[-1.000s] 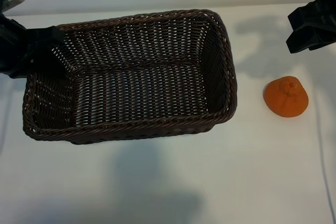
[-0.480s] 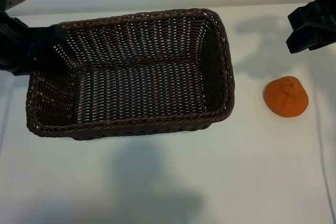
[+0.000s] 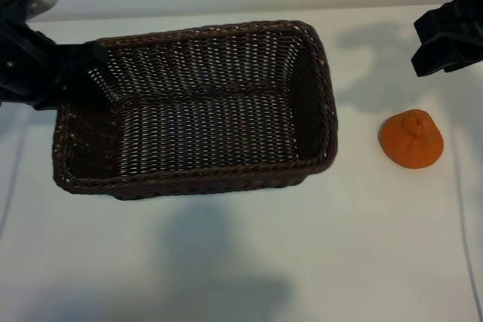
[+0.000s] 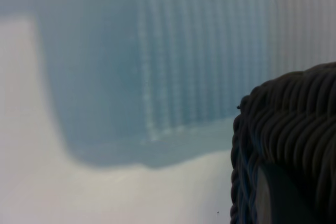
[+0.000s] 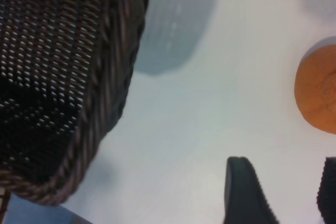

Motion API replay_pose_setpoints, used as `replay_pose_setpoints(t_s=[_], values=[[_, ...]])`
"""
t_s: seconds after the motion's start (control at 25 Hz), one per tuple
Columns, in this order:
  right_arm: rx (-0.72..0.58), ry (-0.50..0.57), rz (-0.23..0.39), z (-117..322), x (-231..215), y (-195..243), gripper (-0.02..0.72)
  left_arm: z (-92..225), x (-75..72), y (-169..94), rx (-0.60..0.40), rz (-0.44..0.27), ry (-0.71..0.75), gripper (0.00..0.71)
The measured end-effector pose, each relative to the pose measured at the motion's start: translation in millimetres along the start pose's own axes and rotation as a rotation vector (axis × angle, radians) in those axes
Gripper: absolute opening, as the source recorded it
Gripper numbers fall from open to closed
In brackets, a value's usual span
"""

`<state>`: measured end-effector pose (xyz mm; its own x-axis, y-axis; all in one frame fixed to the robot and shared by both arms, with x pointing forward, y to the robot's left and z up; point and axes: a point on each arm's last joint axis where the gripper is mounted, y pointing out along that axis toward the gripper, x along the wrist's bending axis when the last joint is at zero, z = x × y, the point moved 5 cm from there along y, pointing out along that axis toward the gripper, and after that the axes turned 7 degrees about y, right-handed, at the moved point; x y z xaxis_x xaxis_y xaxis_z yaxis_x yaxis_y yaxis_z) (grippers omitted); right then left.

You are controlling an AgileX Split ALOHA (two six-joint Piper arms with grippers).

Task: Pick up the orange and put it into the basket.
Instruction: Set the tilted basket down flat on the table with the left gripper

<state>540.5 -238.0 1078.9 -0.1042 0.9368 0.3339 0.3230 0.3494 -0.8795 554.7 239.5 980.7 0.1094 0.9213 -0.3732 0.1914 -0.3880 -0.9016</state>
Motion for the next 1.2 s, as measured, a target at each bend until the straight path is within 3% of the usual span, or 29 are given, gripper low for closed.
replay_pose_setpoints(t_s=[0.36,0.88,1.2], values=[[-0.001,0.006,-0.015,-0.2,2.1,0.0,0.362,-3.0,-21.4,26.4,0.023,0.018,0.051,0.153],[-0.001,0.006,-0.015,-0.2,2.1,0.0,0.362,-32.7,-28.0,25.5,0.021,0.032,0.093,0.153],[-0.001,0.006,-0.015,-0.2,2.1,0.0,0.362,-38.4,-27.0,39.3,0.052,0.034,0.100,0.153]])
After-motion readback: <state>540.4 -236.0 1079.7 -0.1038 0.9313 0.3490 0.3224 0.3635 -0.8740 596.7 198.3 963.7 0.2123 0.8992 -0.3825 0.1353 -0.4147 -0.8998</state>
